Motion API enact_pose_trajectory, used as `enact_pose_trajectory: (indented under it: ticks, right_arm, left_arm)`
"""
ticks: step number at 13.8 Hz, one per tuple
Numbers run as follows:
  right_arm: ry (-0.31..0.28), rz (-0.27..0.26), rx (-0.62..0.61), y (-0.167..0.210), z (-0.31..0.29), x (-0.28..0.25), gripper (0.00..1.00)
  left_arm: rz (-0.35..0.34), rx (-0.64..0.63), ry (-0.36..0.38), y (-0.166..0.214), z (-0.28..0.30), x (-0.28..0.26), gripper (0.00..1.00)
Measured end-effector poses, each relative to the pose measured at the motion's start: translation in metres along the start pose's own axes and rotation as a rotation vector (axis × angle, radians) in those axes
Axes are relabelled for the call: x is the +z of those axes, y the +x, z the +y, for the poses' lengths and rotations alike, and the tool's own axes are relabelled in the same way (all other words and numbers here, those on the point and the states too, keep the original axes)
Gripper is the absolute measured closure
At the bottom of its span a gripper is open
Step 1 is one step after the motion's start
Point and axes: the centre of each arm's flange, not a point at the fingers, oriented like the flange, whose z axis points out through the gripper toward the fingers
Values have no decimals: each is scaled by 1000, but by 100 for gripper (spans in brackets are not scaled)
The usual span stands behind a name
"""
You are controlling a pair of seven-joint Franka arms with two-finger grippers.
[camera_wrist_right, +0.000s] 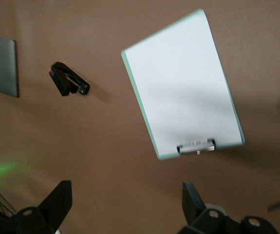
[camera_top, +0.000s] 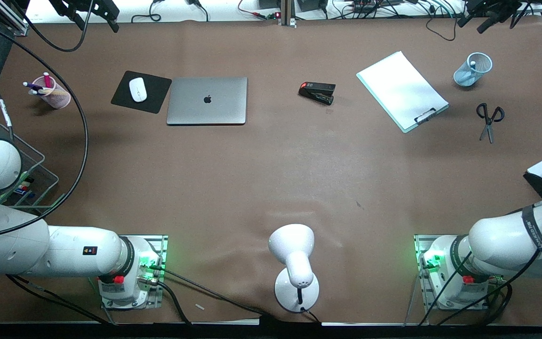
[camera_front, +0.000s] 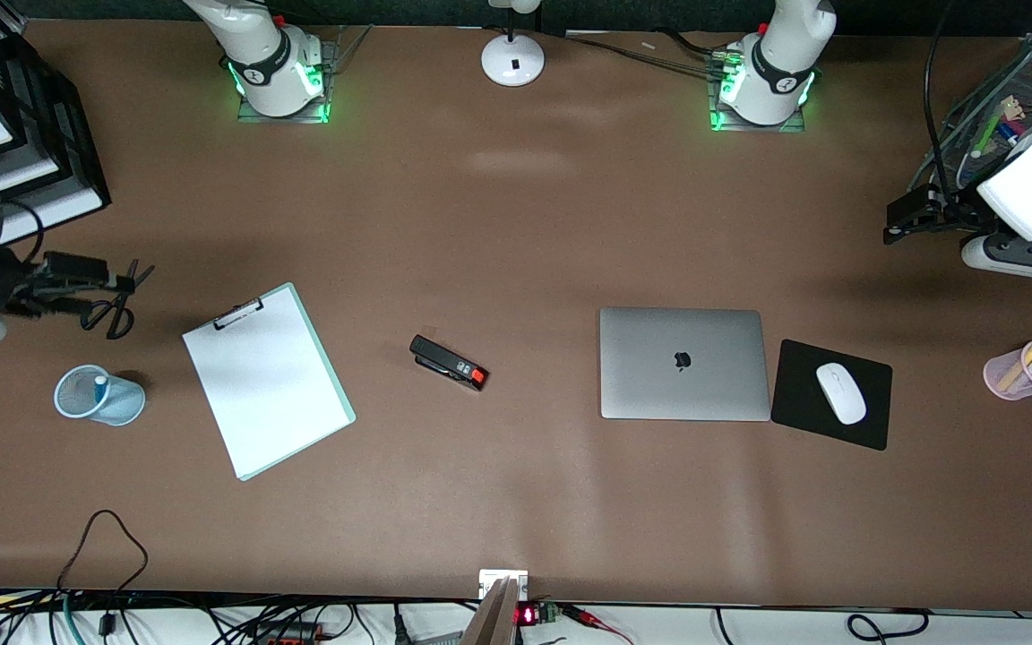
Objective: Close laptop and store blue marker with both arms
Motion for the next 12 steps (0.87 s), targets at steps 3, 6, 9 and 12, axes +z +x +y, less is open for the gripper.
enact_pose_trajectory:
  ticks: [3,6,9,12]
  right_arm:
    - [-114,-37,105,-19,-46,-15,0]
    - [-231,-15,174,-47,-84,-28,0]
    - [-301,60,208,-74,-99,-28,0]
    - [-349,103,226,-91,-109,-25,0]
  left_arm:
    - [12,-11,1,-1,-6,-6,0]
    - [12,-11,1,-1,-6,-6,0]
    - [13,-12,1,-1,-7,-6,0]
    - [13,-13,1,-1,-7,-6,0]
